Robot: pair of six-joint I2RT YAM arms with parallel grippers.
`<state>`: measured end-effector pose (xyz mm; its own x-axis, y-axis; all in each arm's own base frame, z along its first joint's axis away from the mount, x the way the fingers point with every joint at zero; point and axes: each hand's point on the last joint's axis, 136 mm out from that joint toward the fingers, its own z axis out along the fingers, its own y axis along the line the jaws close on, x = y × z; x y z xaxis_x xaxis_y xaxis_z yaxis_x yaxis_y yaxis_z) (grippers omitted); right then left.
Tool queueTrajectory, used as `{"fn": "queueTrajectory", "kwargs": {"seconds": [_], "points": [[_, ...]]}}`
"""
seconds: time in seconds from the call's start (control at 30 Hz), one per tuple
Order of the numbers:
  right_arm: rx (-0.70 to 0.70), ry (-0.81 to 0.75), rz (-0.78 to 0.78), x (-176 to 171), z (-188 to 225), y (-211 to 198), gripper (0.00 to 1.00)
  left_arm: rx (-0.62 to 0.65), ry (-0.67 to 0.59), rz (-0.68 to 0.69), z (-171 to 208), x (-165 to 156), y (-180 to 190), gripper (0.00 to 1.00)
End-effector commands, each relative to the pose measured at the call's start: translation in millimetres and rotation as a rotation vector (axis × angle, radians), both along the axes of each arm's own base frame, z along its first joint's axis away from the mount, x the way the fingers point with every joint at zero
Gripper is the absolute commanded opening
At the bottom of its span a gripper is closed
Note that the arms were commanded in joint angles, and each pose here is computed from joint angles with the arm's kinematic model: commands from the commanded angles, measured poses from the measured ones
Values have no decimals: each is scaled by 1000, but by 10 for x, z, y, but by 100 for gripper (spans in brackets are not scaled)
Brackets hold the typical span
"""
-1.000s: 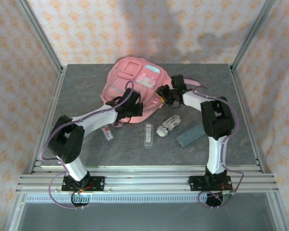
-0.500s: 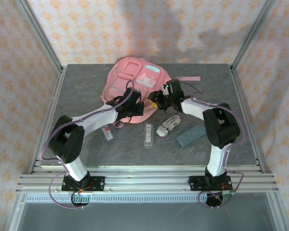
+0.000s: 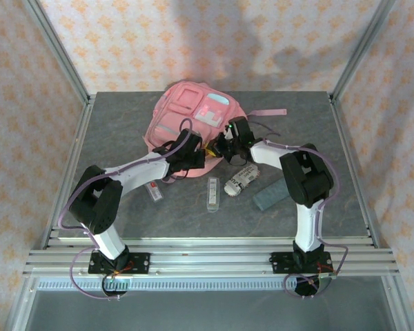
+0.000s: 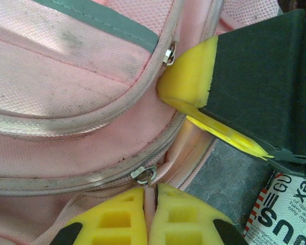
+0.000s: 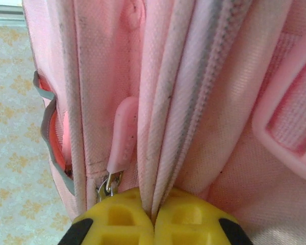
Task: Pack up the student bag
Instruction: Unzip the student bag at the top-center of the table.
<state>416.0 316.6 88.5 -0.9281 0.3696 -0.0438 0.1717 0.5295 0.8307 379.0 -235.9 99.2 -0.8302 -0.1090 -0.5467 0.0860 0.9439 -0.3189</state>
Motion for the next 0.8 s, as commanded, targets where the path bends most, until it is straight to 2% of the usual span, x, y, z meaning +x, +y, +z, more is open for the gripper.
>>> {"fn": "queueTrajectory", "kwargs": {"seconds": [0.0, 0.17, 0.47, 0.6, 0.77], "points": [[-15, -40, -24, 106, 17, -23, 0, -22, -68, 29, 219, -9, 16, 0], [-22, -39, -100, 179, -11, -256, 0, 1, -46, 108, 112, -113, 390, 0], [-13, -85, -168, 273, 137, -450, 0, 47, -3, 300, -98, -375, 1356, 0], [-6, -102, -175, 346, 208, -458, 0, 41, 18, 296, -138, -438, 1387, 0], [-22, -139, -170, 564, 362, -427, 0, -28, -8, 241, -57, -427, 1137, 0]]}}
